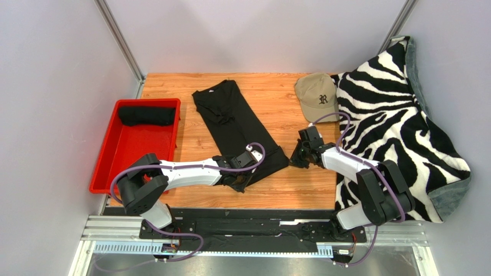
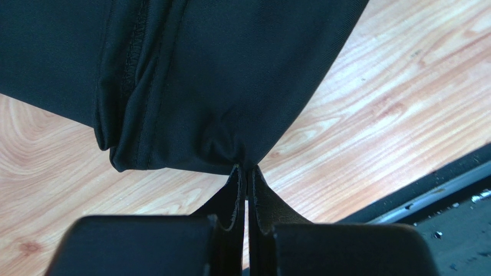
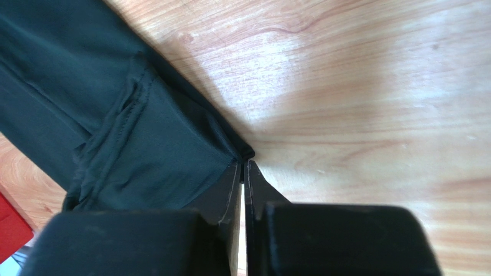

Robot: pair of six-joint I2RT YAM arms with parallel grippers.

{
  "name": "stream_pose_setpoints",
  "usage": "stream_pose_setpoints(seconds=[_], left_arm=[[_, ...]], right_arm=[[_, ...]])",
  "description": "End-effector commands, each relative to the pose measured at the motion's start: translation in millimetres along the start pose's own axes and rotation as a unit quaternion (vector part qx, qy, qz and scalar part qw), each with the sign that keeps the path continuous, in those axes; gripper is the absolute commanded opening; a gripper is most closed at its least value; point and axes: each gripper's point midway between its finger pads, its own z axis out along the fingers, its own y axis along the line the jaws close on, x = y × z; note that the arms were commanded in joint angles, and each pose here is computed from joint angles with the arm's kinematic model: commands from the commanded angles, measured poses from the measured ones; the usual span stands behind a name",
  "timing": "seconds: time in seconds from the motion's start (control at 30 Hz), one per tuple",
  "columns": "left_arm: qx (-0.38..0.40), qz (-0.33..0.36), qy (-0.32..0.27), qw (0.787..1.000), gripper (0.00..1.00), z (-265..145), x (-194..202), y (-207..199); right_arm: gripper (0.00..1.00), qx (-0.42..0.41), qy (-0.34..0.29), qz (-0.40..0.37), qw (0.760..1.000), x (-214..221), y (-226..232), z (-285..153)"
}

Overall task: Roll the t-shirts
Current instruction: Roll the T-shirt to the center of the board.

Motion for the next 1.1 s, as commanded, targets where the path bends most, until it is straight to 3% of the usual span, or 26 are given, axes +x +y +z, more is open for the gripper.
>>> stream_pose_setpoints(seconds=[0.0, 0.43, 1.07], left_arm=[[0.049, 0.011, -0.008, 0.999, 0.00, -14, -5, -21], [0.149, -0.021, 0.003, 0.989, 0.00, -46, 4, -66], [0.186, -0.101, 0.022, 0.977, 0.00, -44, -13, -45]], right_arm=[[0.05, 0.004, -0.042, -0.009, 0.999, -16, -1, -20], [0.05, 0.045, -0.026, -0.022, 0.998, -3, -23, -42], [0.09, 0.040, -0.034, -0.020, 0.998, -38, 14, -43]])
